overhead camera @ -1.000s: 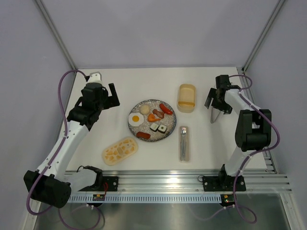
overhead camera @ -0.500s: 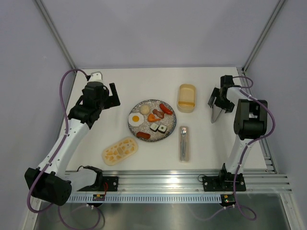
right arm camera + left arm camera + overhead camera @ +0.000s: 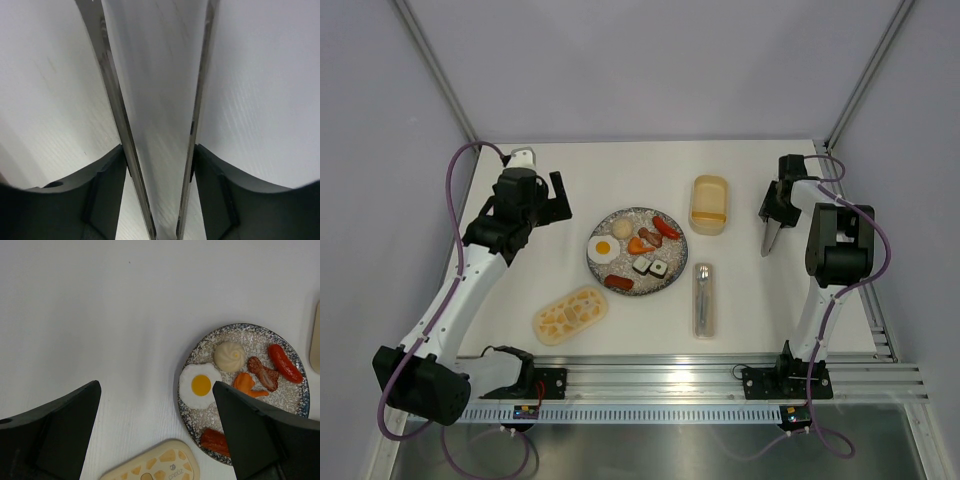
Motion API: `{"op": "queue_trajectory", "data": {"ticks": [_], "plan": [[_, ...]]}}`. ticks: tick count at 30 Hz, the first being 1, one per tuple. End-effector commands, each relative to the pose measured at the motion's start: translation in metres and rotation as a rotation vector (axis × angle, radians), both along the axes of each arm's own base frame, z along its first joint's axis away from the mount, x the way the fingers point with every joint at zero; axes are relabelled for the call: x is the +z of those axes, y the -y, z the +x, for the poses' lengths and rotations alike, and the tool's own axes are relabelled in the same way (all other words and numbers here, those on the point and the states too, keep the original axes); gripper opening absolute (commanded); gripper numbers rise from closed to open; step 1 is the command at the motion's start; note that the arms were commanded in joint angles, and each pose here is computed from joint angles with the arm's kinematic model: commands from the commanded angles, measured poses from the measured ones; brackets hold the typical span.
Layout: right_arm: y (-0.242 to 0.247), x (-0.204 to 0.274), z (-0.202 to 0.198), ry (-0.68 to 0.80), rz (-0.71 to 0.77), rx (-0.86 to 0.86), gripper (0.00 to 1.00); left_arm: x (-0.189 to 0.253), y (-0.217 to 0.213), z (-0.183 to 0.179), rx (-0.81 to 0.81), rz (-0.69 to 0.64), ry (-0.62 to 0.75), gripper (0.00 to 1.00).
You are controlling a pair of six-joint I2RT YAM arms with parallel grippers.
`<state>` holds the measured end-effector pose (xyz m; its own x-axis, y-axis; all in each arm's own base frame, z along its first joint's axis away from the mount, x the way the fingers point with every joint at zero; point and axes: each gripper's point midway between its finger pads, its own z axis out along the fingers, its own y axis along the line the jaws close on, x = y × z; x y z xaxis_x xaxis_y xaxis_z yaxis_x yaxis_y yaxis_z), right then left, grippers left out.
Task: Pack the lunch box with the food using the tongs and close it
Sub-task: Pick up the clamp at the center of the board.
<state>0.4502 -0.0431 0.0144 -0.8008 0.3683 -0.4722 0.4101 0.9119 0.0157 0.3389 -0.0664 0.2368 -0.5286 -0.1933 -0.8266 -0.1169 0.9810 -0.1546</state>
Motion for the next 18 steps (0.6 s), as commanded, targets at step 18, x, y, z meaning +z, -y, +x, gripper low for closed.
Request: {"op": "queue_trajectory", "data": {"ticks": [18], "plan": [[-0.045, 0.133, -0.052, 0.162, 0.184, 0.044, 0.29, 0.021, 0.009, 0.004, -0.018, -0.067, 0.052, 0.99]]}}
